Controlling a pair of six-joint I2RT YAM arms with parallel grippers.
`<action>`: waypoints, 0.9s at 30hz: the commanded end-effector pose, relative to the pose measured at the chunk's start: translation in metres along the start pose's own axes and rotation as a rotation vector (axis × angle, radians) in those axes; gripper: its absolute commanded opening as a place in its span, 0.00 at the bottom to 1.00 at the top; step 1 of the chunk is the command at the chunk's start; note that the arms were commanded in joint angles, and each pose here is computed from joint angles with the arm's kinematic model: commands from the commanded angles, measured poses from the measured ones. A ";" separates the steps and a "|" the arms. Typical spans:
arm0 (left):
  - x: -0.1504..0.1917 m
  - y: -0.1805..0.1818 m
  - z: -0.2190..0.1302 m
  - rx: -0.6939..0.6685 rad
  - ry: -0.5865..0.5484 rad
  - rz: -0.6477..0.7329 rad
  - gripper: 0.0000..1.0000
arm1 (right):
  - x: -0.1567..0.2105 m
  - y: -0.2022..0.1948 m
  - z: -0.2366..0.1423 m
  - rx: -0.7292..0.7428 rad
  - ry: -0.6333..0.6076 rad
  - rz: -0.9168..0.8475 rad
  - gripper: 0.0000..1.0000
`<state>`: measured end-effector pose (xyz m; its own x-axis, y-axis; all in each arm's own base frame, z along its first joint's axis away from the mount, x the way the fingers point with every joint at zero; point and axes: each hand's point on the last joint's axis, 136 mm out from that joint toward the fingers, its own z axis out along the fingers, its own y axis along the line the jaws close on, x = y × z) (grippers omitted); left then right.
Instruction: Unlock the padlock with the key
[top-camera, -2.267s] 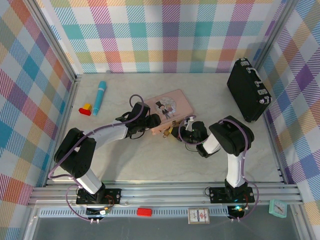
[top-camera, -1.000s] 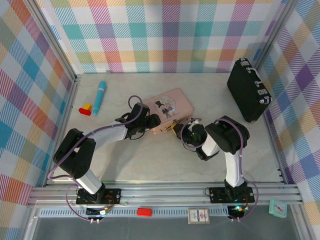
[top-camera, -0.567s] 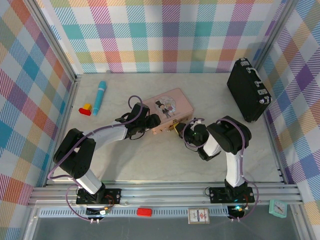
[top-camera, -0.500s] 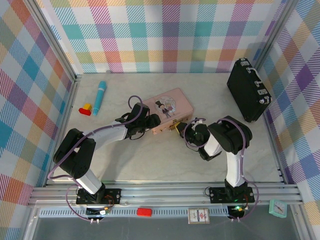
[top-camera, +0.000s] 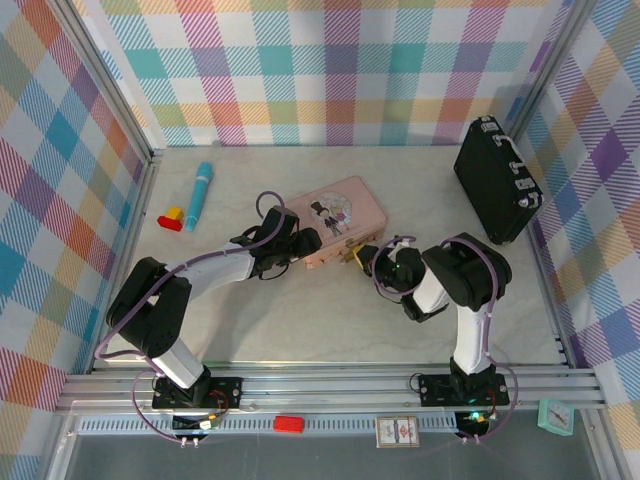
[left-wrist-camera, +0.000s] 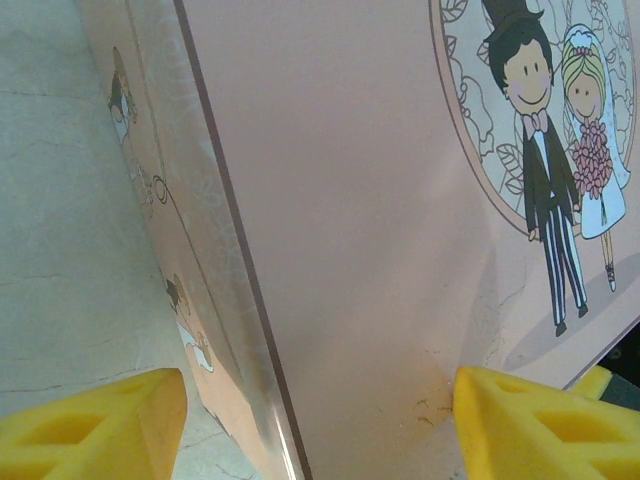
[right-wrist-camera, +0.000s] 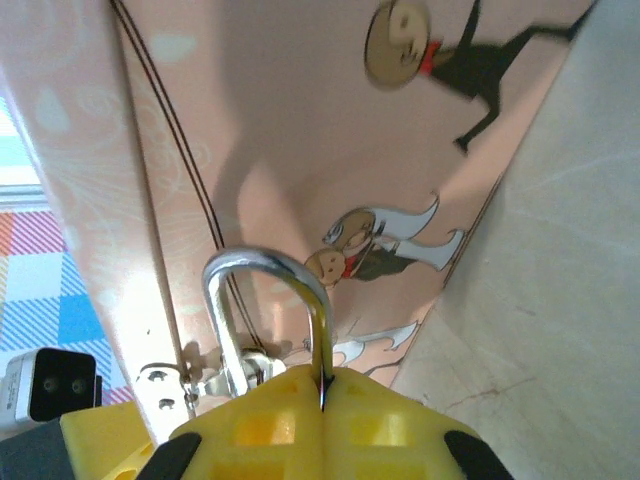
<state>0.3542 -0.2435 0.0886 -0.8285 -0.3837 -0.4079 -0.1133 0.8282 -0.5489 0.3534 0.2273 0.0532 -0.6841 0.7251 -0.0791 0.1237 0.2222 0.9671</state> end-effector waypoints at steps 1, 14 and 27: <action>0.022 0.024 -0.002 -0.082 0.063 0.022 0.71 | -0.018 -0.004 -0.009 0.025 -0.062 -0.007 0.00; 0.014 0.015 -0.021 -0.070 0.039 0.065 0.75 | -0.019 0.005 -0.020 0.087 -0.033 -0.087 0.00; -0.006 0.059 -0.123 -0.095 -0.284 0.268 0.85 | 0.000 0.030 -0.104 0.347 0.200 -0.523 0.00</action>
<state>0.2943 -0.1689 0.1441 -0.7049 -0.2958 -0.6447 0.0179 0.9012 -0.4330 0.3165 0.1744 0.1267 -0.7331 0.5233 -0.4344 -0.0373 0.6068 0.7940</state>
